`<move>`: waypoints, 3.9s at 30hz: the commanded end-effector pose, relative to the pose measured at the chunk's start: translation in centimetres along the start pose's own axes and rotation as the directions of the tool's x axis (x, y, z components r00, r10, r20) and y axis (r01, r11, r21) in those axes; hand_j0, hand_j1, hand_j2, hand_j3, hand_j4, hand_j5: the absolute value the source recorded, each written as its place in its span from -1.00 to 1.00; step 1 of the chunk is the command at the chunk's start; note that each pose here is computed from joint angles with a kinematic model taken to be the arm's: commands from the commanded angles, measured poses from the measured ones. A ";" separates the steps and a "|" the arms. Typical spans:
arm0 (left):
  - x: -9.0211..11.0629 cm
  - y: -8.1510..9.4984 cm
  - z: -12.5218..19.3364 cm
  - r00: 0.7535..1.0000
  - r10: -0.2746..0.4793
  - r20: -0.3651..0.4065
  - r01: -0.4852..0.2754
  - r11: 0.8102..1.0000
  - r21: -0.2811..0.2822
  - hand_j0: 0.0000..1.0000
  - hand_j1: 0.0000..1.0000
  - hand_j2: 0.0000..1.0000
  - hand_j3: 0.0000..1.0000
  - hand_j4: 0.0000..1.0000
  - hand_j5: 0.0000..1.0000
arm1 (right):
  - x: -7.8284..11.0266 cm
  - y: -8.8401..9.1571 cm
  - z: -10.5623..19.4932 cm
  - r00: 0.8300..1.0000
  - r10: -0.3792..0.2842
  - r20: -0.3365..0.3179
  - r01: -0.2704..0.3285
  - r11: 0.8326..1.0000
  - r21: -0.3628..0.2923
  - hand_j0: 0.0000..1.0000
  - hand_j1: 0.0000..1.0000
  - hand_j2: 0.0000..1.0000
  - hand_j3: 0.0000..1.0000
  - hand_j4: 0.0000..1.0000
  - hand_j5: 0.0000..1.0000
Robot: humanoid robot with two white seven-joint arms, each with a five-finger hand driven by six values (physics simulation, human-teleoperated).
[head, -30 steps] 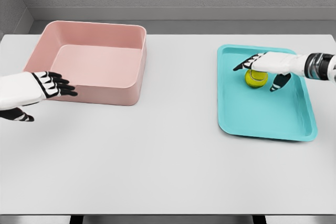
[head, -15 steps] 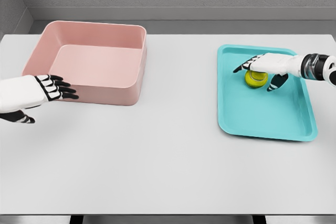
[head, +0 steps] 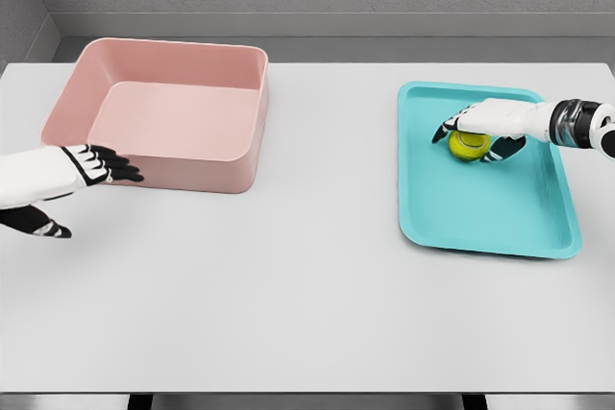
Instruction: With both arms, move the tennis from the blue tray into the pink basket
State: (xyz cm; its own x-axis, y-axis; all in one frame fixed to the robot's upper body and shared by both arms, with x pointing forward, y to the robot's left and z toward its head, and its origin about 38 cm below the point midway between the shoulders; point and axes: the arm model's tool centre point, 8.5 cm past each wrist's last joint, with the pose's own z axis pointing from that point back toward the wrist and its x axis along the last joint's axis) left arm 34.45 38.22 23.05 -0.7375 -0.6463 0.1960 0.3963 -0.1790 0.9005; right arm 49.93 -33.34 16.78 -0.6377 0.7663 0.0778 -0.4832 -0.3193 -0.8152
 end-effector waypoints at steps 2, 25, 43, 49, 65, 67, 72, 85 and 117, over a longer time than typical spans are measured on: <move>0.2 -0.4 0.0 1.000 0.000 0.003 0.000 1.000 -0.029 1.00 1.00 1.00 1.00 1.00 1.00 | 0.0 0.0 0.0 1.000 -0.004 -0.002 0.004 1.000 -0.003 0.35 0.35 0.35 0.35 0.35 0.35; -0.6 -0.9 1.2 0.999 -0.017 -0.037 0.013 0.994 -0.110 1.00 1.00 1.00 1.00 1.00 1.00 | 0.0 -2.6 2.4 0.999 0.032 -0.006 -0.032 0.996 -0.084 -0.01 -0.01 -0.01 -0.01 -0.01 -0.01; -0.9 -1.0 1.4 0.999 -0.017 -0.049 0.011 0.993 -0.116 1.00 1.00 1.00 1.00 1.00 1.00 | 6.4 -5.1 4.7 0.959 0.266 0.098 -0.250 0.957 -0.145 -0.01 -0.01 -0.01 -0.01 -0.01 -0.01; -1.1 -1.1 1.5 0.998 -0.012 -0.055 0.006 0.993 -0.117 1.00 1.00 1.00 1.00 1.00 1.00 | 8.4 -5.2 4.7 0.941 0.311 0.135 -0.289 0.944 -0.163 -0.02 -0.02 -0.02 -0.02 -0.02 -0.02; -1.1 -1.1 1.4 0.999 -0.012 -0.052 0.006 0.993 -0.115 1.00 1.00 1.00 1.00 1.00 1.00 | 15.2 -5.8 4.1 0.863 0.436 0.255 -0.380 0.893 -0.242 -0.11 -0.11 -0.11 -0.11 -0.11 -0.11; -1.1 -1.1 1.4 0.999 -0.012 -0.052 0.006 0.993 -0.115 1.00 1.00 1.00 1.00 1.00 1.00 | 15.9 -5.7 3.6 0.859 0.433 0.272 -0.371 0.894 -0.251 -0.11 -0.11 -0.11 -0.11 -0.11 -0.11; -1.0 -1.1 1.4 0.999 -0.013 -0.051 0.007 0.993 -0.115 1.00 1.00 1.00 1.00 1.00 1.00 | 18.6 -5.6 1.7 0.829 0.449 0.333 -0.370 0.887 -0.276 -0.11 -0.11 -0.11 -0.11 -0.11 -0.11; -1.1 -1.1 1.5 0.999 -0.012 -0.053 0.006 0.993 -0.115 1.00 1.00 1.00 1.00 1.00 1.00 | 24.8 -4.8 -1.7 0.747 0.501 0.438 -0.393 0.863 -0.317 -0.11 -0.11 -0.11 -0.11 -0.11 -0.11; -1.0 -1.1 1.5 0.999 -0.012 -0.052 0.006 0.993 -0.115 1.00 1.00 1.00 1.00 1.00 1.00 | 28.9 -1.1 -7.3 0.717 0.472 0.513 -0.410 0.881 -0.238 -0.08 -0.08 -0.08 -0.08 -0.08 -0.08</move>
State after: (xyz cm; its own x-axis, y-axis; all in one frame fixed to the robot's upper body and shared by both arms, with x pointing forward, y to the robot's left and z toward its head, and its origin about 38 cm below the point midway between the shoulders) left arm 33.96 40.19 22.36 -0.7145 -0.6806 0.1617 0.4515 -0.2720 0.8498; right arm 36.41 -6.79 15.94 -0.9930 0.1107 -0.0408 -0.0150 -0.4614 -0.8871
